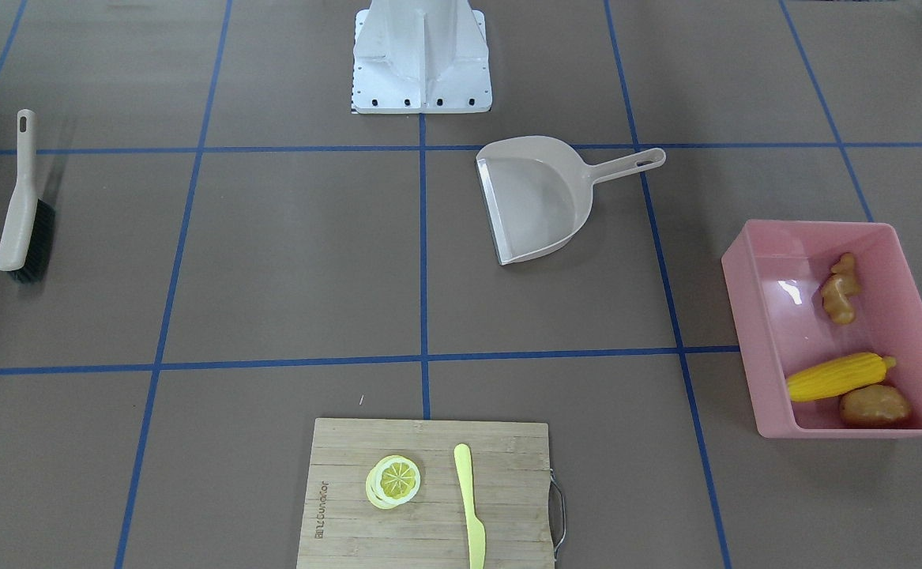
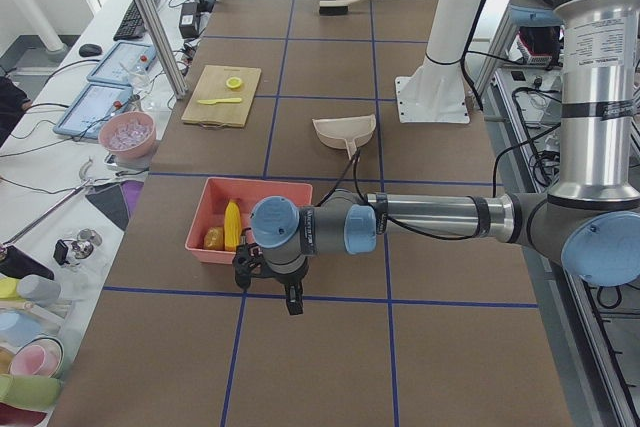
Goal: Sweep and dump trash into bin
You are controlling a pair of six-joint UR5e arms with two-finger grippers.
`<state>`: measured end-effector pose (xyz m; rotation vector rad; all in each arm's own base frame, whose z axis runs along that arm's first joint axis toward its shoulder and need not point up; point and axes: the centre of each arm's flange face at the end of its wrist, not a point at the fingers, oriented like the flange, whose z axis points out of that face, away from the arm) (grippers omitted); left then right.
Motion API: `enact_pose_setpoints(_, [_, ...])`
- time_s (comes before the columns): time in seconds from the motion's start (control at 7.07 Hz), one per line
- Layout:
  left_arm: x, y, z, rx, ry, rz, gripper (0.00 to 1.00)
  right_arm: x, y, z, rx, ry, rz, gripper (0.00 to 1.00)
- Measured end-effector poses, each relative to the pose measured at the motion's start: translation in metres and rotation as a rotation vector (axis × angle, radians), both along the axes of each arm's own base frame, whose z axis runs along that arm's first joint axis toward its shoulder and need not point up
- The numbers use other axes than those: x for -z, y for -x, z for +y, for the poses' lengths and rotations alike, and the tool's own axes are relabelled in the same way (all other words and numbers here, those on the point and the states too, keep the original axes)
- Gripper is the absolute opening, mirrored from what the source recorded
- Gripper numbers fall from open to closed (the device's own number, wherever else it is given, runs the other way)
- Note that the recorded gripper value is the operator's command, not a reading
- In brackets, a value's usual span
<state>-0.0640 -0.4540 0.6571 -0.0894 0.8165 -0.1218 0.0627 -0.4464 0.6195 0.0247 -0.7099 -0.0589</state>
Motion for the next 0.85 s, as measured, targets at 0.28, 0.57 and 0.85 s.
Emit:
enact_pose_setpoints(0.28, [0.0014, 0.0007, 0.0005, 0.002, -0.002, -0.001, 0.98, 0.0000, 0.0000, 0.0000, 0.000, 0.000, 0.000, 1.00])
enact_pose_setpoints(0.57, [0.0012, 0.0011, 0.0008, 0.003, -0.001, -0.002, 0.98, 0.0001, 0.0000, 0.0000, 0.000, 0.000, 0.000, 1.00])
enact_pose_setpoints(0.85, [0.0007, 0.0011, 0.0013, 0.003, 0.000, -0.002, 0.98, 0.0000, 0.0001, 0.0000, 0.000, 0.000, 0.000, 1.00])
